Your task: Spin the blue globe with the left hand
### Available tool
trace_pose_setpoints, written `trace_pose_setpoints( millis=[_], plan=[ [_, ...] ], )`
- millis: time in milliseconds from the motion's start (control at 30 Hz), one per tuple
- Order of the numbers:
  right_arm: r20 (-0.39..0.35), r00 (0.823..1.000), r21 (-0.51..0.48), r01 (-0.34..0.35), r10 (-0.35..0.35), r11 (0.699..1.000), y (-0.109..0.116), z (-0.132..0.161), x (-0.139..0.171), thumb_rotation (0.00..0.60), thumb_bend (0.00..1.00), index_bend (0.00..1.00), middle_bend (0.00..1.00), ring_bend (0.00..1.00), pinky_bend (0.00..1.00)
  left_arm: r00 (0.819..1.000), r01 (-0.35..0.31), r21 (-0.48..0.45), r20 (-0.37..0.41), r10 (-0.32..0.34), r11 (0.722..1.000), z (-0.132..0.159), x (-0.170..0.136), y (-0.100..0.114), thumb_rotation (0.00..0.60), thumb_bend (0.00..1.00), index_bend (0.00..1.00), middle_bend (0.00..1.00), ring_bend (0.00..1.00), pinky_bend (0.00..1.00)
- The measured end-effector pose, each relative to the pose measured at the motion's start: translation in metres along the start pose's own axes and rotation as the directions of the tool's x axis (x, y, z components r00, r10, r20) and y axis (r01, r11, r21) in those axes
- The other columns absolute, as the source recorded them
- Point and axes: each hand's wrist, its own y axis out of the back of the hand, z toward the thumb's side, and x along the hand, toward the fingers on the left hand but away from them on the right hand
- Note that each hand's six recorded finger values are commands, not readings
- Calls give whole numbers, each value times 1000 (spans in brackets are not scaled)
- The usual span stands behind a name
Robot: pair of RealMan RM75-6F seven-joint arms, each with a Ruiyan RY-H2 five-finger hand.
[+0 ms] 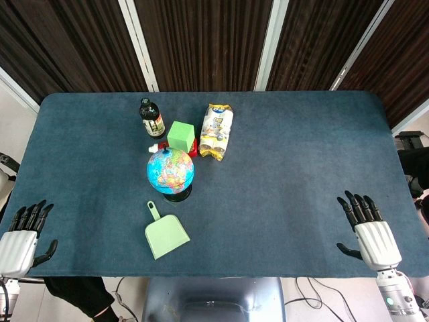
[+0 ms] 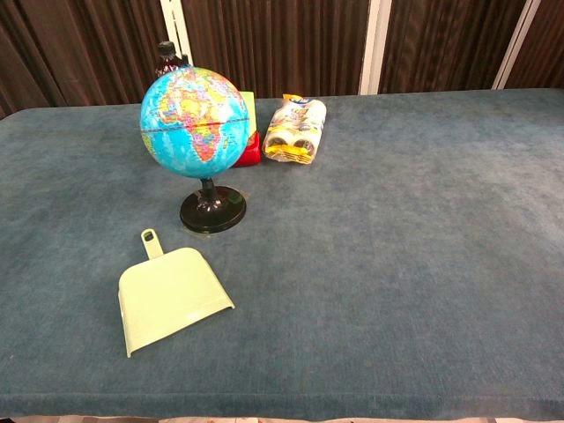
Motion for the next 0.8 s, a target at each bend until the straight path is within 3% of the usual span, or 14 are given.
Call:
trace_pose_setpoints(
  millis=[267, 400, 467, 600, 700, 800],
  plan=[
    [-5, 1000, -7, -2, 2, 1000, 2, 0, 1, 600, 155, 0, 0, 0, 0, 999, -5, -33, 45, 7, 999, 9, 4, -2, 600, 385, 0, 0, 0, 38],
    [1, 1000, -14, 0, 0, 1000, 4, -3, 2, 600, 155, 0, 0, 0, 0, 993, -13, -191, 110, 34, 982, 22, 10, -4, 600, 380, 0, 0, 0, 20],
    [7, 1000, -18, 2, -2, 1000, 5, -6, 2, 600, 155, 0, 0, 0, 0, 989, -10, -291, 140, 53, 957, 32, 15, -6, 600, 380, 0, 0, 0, 6],
    [13, 1000, -31, 2, -2, 1000, 7, -9, 2, 600, 155, 0, 0, 0, 0, 967, 30, -527, 230, 109, 849, 75, 34, -12, 600, 381, 0, 0, 0, 0],
    [18, 1000, -36, -5, 5, 999, 7, -11, 2, 600, 155, 0, 0, 0, 0, 953, 72, -605, 276, 124, 793, 106, 48, -10, 600, 376, 0, 0, 0, 0],
    [23, 1000, -41, -10, 11, 999, 8, -13, 1, 600, 155, 0, 0, 0, 0, 945, 120, -630, 310, 107, 768, 133, 65, -6, 600, 369, 0, 0, 0, 0]
  ],
)
